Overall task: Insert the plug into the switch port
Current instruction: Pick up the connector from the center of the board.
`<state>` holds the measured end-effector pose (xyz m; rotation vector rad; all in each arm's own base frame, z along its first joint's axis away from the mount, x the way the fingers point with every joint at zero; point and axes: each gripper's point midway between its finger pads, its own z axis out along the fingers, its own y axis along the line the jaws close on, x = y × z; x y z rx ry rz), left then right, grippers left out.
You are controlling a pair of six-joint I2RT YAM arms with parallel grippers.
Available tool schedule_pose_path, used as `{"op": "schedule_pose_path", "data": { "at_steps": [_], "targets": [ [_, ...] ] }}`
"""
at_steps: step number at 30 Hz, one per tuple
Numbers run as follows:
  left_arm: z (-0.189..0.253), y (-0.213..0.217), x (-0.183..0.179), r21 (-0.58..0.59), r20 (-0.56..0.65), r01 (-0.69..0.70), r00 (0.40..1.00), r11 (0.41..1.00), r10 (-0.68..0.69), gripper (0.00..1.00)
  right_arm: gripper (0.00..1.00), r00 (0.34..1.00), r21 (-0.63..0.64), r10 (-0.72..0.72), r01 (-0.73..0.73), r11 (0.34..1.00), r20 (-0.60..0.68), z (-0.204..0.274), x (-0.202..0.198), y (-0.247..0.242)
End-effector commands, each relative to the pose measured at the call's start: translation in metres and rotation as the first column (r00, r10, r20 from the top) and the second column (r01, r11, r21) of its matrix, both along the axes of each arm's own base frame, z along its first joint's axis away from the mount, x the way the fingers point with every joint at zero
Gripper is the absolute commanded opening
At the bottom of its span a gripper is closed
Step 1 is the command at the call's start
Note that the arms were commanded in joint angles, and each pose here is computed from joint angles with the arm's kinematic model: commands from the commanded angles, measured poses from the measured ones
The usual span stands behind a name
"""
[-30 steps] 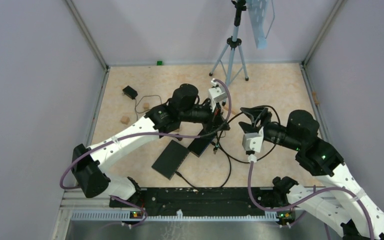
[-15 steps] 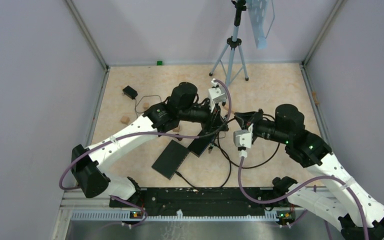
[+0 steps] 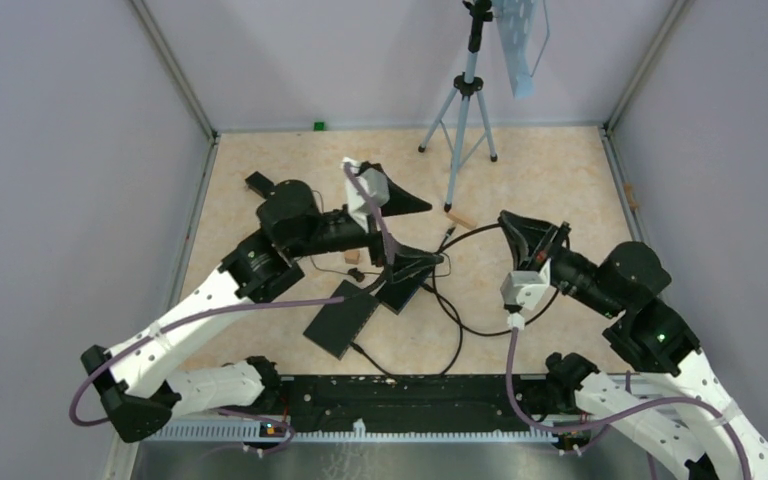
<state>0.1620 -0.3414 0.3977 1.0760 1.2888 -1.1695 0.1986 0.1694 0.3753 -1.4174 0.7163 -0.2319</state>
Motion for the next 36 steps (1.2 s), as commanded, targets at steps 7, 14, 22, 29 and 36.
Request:
{"op": "schedule_pose_path", "data": {
  "at_steps": [7, 14, 22, 29, 36],
  "targets": [
    [0.095, 0.049, -0.048, -0.272, 0.243, 0.062, 0.97, 0.96, 0.007, 0.95, 0.0, 0.959, 0.273, -0.01, -0.071, 0.959, 0.282, 0.101, -0.047, -0.029],
    [0.108, 0.056, -0.08, -0.277, 0.266, 0.208, 0.955, 0.938, -0.133, 0.99, 0.0, 0.903, 0.325, 0.036, -0.191, 0.926, 0.429, 0.133, -0.084, -0.039],
    [0.09, 0.036, -0.086, -0.214, 0.197, 0.32, 0.94, 0.923, -0.28, 0.96, 0.0, 0.893, 0.339, 0.02, -0.191, 0.921, 0.449, 0.14, -0.091, -0.046],
    [0.074, 0.021, -0.085, -0.176, 0.137, 0.393, 0.918, 0.903, -0.373, 0.75, 0.0, 0.901, 0.339, 0.008, -0.171, 0.925, 0.434, 0.136, -0.086, -0.046],
    [0.064, 0.017, -0.079, -0.163, 0.116, 0.372, 0.927, 0.914, -0.356, 0.7, 0.0, 0.921, 0.35, -0.024, -0.124, 0.929, 0.389, 0.129, -0.073, -0.046]
  ]
}}
